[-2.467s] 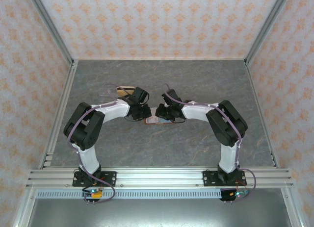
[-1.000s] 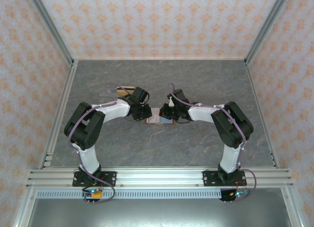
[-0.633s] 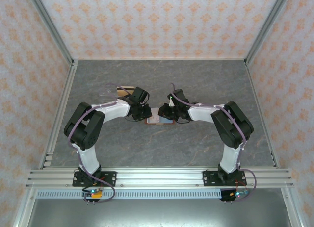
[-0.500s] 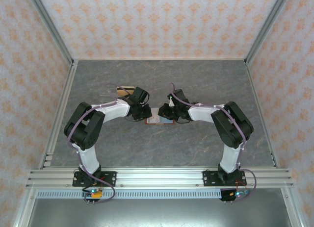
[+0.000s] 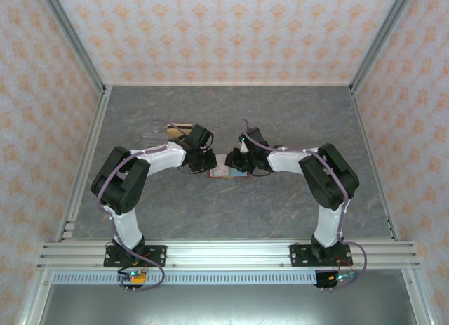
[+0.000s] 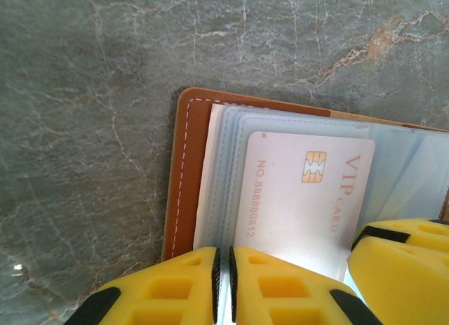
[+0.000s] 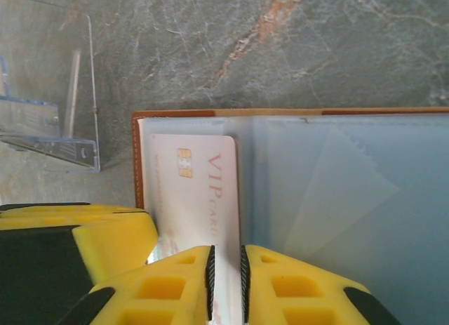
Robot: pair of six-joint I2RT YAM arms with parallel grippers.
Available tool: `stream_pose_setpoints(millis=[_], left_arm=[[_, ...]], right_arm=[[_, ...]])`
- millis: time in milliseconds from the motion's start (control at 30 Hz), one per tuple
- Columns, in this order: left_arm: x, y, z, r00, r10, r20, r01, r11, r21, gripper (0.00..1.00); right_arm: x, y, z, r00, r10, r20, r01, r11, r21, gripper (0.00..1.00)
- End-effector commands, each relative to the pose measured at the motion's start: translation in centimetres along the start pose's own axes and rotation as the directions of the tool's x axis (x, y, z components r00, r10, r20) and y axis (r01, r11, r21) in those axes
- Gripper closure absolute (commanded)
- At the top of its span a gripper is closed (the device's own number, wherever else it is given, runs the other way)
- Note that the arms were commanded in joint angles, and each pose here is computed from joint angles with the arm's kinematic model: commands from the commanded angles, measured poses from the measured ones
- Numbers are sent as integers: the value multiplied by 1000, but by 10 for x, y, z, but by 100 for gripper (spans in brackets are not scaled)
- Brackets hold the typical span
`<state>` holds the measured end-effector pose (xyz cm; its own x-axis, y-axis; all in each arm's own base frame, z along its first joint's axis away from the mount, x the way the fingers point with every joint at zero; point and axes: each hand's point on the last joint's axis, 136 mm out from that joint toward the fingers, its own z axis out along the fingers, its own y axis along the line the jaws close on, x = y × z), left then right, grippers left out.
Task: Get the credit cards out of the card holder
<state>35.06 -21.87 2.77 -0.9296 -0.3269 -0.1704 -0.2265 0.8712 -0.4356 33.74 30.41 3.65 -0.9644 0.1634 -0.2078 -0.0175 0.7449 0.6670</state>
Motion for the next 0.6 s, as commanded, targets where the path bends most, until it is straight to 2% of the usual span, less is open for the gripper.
stream_pose_setpoints(millis=[0, 100, 467, 567], left_arm=[[5, -3, 0, 1000, 25, -19, -25, 1000, -4, 85], [6, -5, 1, 999, 24, -23, -24, 1000, 3, 87], [8, -6, 3, 999, 21, -36, -20, 1000, 16, 91], [7, -4, -1, 999, 22, -25, -22, 1000, 8, 91]], right_arm=[[-1, 2, 3, 1000, 1, -10, -1, 1000, 10, 80], [1, 2, 5, 1000, -1, -23, 1, 1000, 6, 80], [-1, 19, 0, 1000, -21, -11, 20, 997, -77, 100], [-3, 22, -6, 999, -40, 6, 41, 996, -79, 100]])
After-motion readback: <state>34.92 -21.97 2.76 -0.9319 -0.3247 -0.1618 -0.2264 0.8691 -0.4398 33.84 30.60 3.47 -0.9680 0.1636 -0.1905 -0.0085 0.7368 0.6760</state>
